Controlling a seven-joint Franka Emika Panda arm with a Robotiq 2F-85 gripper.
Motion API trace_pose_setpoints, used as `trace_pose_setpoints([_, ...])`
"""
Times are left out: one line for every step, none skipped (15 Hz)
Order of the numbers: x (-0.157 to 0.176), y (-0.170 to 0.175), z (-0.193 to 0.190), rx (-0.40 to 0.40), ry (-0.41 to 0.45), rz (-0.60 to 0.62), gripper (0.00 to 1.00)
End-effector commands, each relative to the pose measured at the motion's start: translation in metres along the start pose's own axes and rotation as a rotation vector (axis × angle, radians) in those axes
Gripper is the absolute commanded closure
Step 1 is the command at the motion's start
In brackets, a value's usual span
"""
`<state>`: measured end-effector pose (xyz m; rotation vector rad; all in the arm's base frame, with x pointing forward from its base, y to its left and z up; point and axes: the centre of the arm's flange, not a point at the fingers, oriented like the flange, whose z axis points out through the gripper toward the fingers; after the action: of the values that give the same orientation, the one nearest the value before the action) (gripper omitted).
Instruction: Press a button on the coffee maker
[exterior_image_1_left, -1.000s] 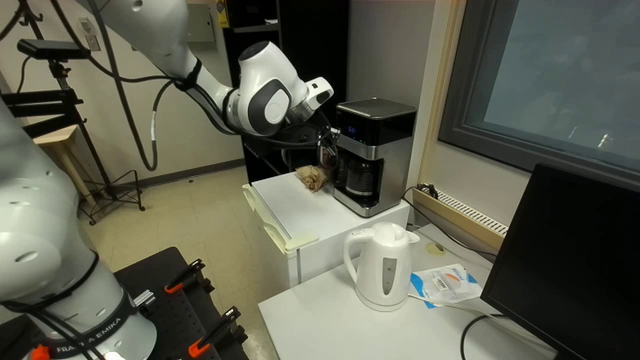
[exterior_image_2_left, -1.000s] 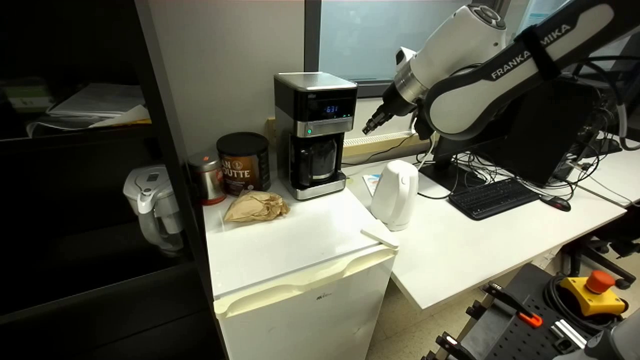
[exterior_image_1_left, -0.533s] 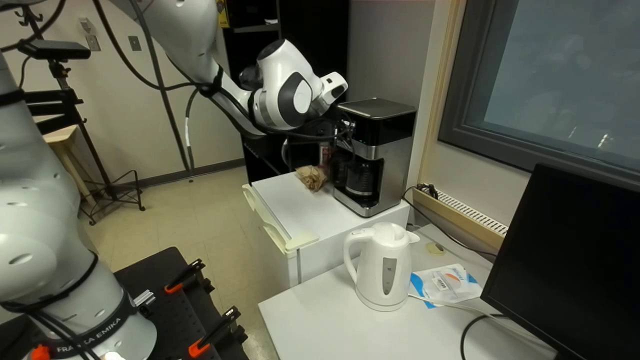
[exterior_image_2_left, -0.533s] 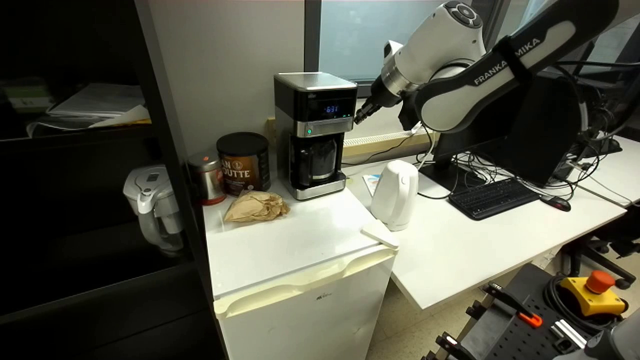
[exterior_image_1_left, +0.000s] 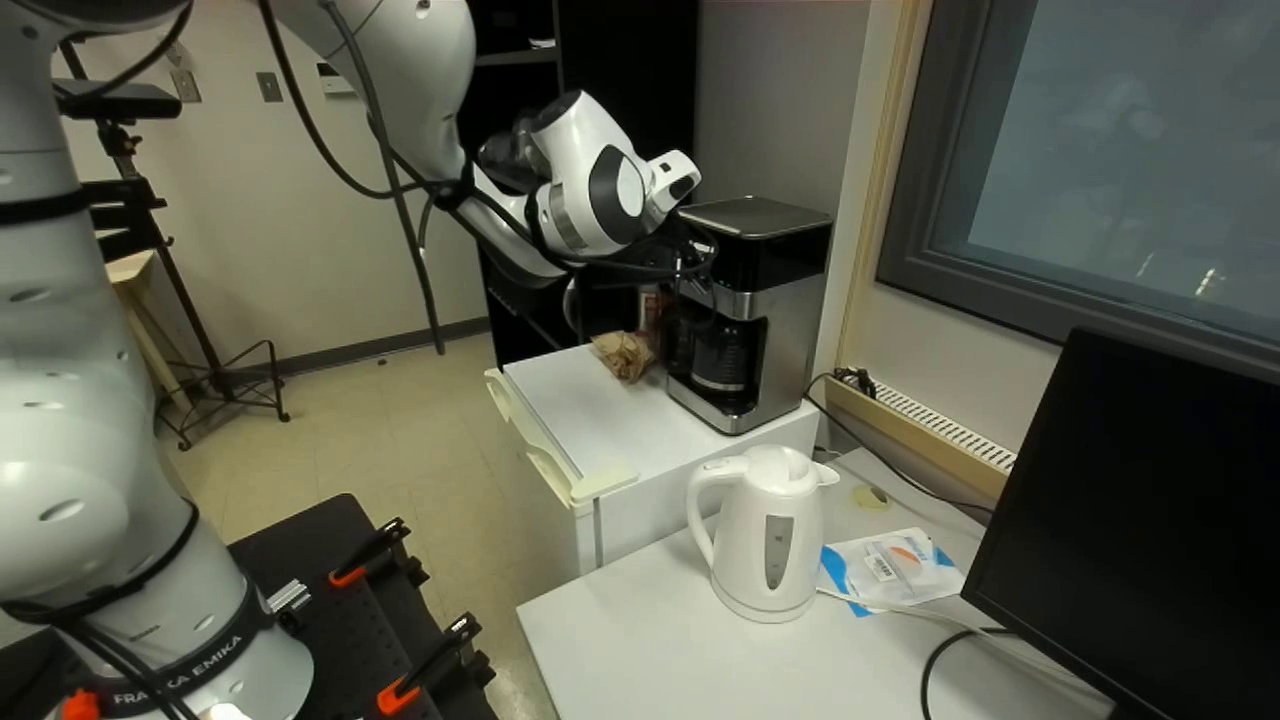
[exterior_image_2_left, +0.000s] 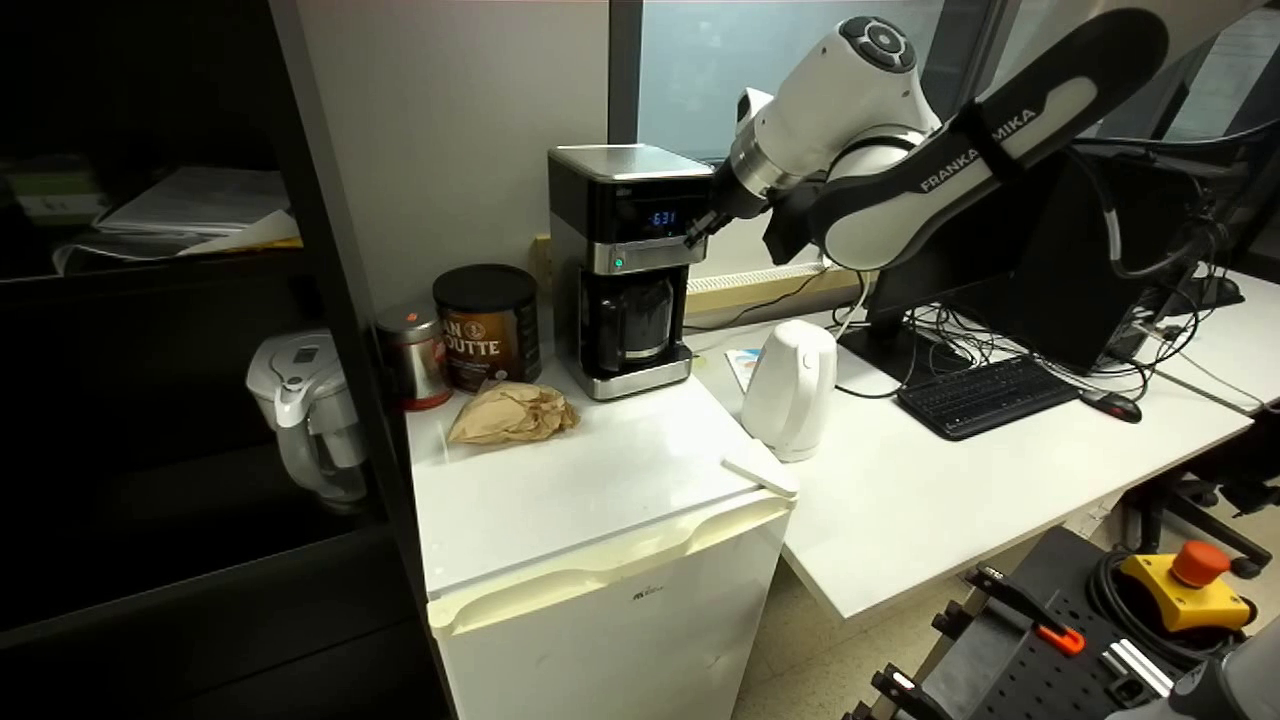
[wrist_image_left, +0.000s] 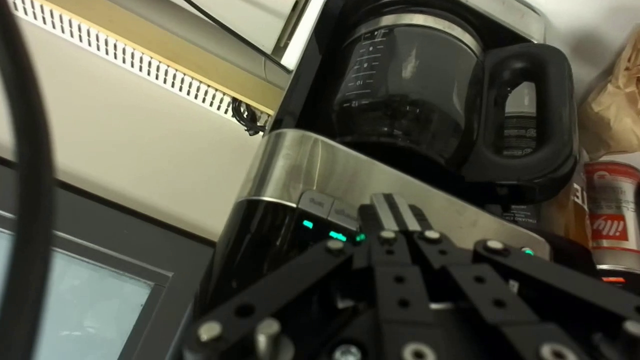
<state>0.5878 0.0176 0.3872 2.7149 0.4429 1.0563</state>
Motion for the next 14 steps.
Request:
trace_pose_setpoints([0.007, -0.013, 0.019, -0.029, -0.002, 0.01, 0.97])
trace_pose_setpoints([0.007, -0.013, 0.021, -0.032, -0.005, 0.012, 0.97])
trace_pose_setpoints([0.008, -0.013, 0.023, -0.036, -0.007, 0.014, 0.97])
trace_pose_setpoints([0.009, -0.013, 0.025, -0.04, -0.007, 0.018, 0.97])
trace_pose_setpoints([0.009, -0.013, 0.027, -0.042, -0.008, 0.022, 0.97])
trace_pose_setpoints([0.01, -0.013, 0.028, -0.045, -0.007, 0.024, 0.97])
trace_pose_setpoints([0.01, -0.014, 0.027, -0.045, -0.006, 0.027, 0.97])
trace_pose_setpoints([0.01, -0.015, 0.026, -0.046, -0.004, 0.029, 0.97])
trace_pose_setpoints([0.01, -0.015, 0.025, -0.046, -0.001, 0.03, 0.97])
trace_pose_setpoints([0.01, -0.015, 0.023, -0.046, 0.004, 0.03, 0.97])
trace_pose_setpoints([0.009, -0.016, 0.021, -0.044, 0.007, 0.031, 0.97])
trace_pose_setpoints([0.008, -0.016, 0.015, -0.037, 0.011, 0.029, 0.97])
trace_pose_setpoints([0.006, -0.018, 0.009, -0.029, 0.012, 0.025, 0.97])
trace_pose_setpoints([0.002, -0.021, -0.004, -0.011, 0.008, 0.012, 0.97])
